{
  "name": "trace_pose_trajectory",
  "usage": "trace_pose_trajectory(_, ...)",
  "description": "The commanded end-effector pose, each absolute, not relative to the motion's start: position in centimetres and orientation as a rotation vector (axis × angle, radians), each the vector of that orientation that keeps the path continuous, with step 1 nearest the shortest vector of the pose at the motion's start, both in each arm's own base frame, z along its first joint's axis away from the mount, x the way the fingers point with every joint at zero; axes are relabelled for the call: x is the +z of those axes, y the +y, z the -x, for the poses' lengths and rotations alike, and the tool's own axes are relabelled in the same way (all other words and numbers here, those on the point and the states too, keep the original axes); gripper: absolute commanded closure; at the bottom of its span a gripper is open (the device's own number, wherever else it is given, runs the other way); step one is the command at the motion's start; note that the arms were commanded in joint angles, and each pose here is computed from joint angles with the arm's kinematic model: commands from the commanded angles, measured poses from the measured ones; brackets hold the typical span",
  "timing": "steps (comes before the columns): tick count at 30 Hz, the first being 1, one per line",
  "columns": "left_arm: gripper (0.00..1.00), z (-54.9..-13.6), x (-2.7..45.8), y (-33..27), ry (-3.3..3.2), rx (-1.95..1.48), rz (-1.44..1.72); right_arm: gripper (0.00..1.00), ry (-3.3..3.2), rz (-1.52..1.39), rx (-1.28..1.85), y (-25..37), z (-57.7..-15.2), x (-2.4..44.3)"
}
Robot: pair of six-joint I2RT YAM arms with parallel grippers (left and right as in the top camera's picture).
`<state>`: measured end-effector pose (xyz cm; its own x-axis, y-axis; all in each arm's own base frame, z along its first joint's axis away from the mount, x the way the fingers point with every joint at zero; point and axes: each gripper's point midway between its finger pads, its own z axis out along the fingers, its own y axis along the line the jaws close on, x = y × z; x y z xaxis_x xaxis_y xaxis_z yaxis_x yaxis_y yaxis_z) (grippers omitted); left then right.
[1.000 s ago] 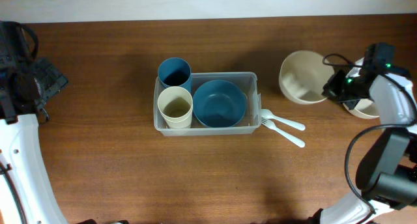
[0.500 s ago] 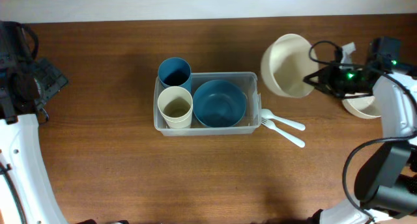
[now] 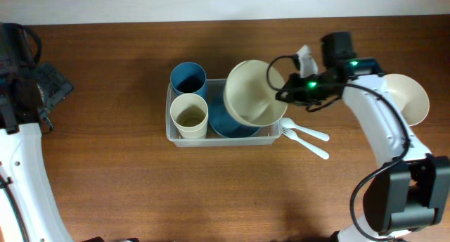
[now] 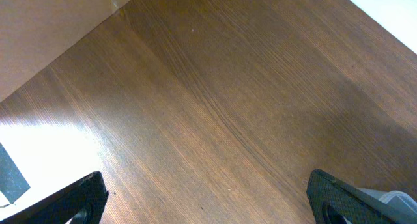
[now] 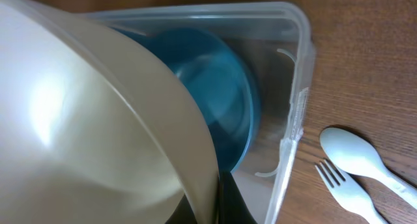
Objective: Pack container
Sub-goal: 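Lower the cream bowl into the blue bowl in the container, release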
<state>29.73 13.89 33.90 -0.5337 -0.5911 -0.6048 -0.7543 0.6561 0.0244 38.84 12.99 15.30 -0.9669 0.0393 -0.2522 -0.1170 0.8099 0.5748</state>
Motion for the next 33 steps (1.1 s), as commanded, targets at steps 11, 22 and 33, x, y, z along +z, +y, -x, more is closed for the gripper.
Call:
trace_pose_trajectory(11, 0.00, -29.7, 33.7, 14.0, 2.307, 0.379, 1.061, 0.96, 2.745, 0.095, 0.504, 14.1, -40.0, 14.7)
trace_pose_trajectory(22, 0.00, -29.7, 33.7, 14.0, 2.307, 0.379, 1.061, 0.96, 2.795, 0.147, 0.512, 16.2, -39.7, 12.4)
trace_pose_trajectory(33, 0.00, -29.7, 33.7, 14.0, 2.307, 0.379, 1.061, 0.55, 2.810, 0.155, 0.512, 16.7, -39.8, 11.5)
